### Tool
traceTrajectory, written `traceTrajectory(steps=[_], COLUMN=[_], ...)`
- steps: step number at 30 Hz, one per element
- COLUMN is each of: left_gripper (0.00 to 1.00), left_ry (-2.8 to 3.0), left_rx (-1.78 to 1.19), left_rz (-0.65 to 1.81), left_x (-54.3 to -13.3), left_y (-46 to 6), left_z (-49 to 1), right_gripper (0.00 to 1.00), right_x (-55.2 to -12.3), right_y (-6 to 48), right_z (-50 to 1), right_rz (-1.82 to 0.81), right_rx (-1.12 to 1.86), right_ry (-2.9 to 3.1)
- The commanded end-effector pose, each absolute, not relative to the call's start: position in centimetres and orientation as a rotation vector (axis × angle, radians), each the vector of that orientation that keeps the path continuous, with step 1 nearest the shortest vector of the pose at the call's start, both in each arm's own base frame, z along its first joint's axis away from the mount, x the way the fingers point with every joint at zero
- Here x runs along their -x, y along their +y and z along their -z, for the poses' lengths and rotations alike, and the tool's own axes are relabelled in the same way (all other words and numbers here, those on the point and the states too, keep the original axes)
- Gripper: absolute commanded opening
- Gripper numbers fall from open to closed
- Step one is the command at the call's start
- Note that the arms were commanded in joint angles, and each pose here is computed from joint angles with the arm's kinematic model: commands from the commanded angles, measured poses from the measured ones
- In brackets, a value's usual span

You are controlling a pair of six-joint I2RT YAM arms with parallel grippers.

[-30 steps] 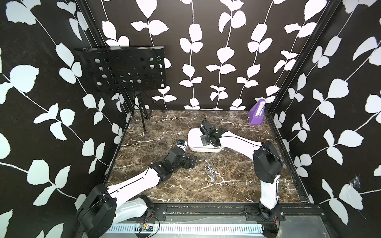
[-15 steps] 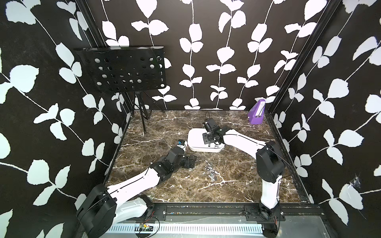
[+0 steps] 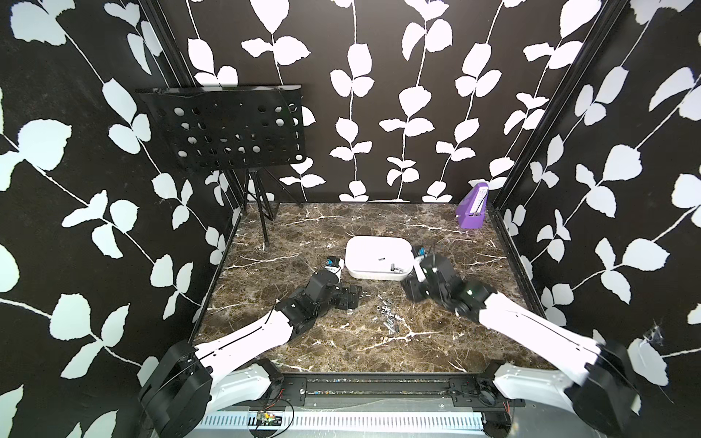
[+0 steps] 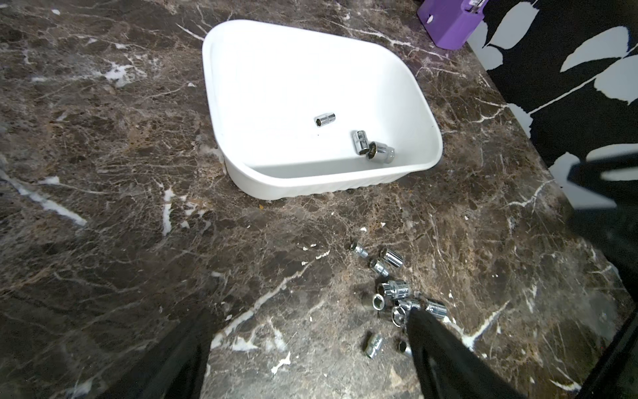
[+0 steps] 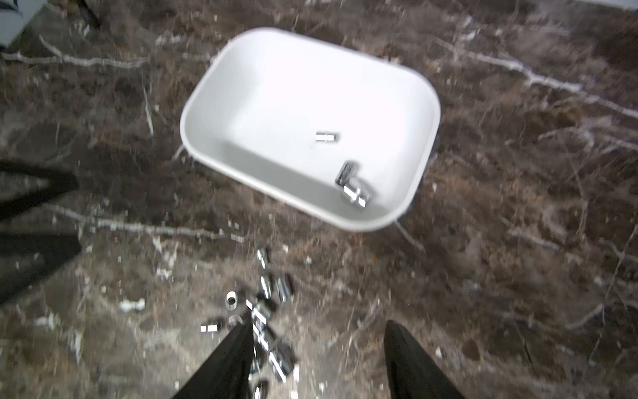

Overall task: Put the socket on the desktop into the storage box
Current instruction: Pick up the socket head from the center of the board.

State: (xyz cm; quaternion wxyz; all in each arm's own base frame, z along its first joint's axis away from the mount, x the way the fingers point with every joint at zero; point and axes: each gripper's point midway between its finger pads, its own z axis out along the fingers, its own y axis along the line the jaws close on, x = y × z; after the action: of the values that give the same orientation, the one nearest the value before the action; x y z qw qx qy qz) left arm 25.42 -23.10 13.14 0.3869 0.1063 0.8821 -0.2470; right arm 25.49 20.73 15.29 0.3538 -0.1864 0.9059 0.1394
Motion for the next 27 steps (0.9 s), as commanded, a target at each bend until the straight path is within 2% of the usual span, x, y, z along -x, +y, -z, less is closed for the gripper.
traceTrajectory(steps=[1, 10, 20, 27], left_gripper=[0.89, 0.89, 0.89, 0.89], left_ry=[2.221, 2.266, 2.323, 2.312], left_rx=[-0.278, -0.283, -0.307, -0.3], left_rz=[0.596, 0.593, 0.547, 0.573], left_x=[-25.5, -25.5, -25.8, -25.7], left_y=[-22.5, -22.9, -23.2, -23.3], left_z=[-13.2, -12.3, -11.1, -11.5], right_gripper=[0.65, 0.67, 0.69, 0.62], right_x=[-23.2, -19.0, -18.6, -19.0], right_y=[19.6, 19.1, 21.2, 21.5], right_z=[-12.9, -8.4, -6.5, -5.7], right_rz=[-0.362, -0.394, -0.459, -0.426], right_rx=[0.515, 0.583, 0.663, 0.667], right_ry=[2.338, 2.414, 2.447, 2.476])
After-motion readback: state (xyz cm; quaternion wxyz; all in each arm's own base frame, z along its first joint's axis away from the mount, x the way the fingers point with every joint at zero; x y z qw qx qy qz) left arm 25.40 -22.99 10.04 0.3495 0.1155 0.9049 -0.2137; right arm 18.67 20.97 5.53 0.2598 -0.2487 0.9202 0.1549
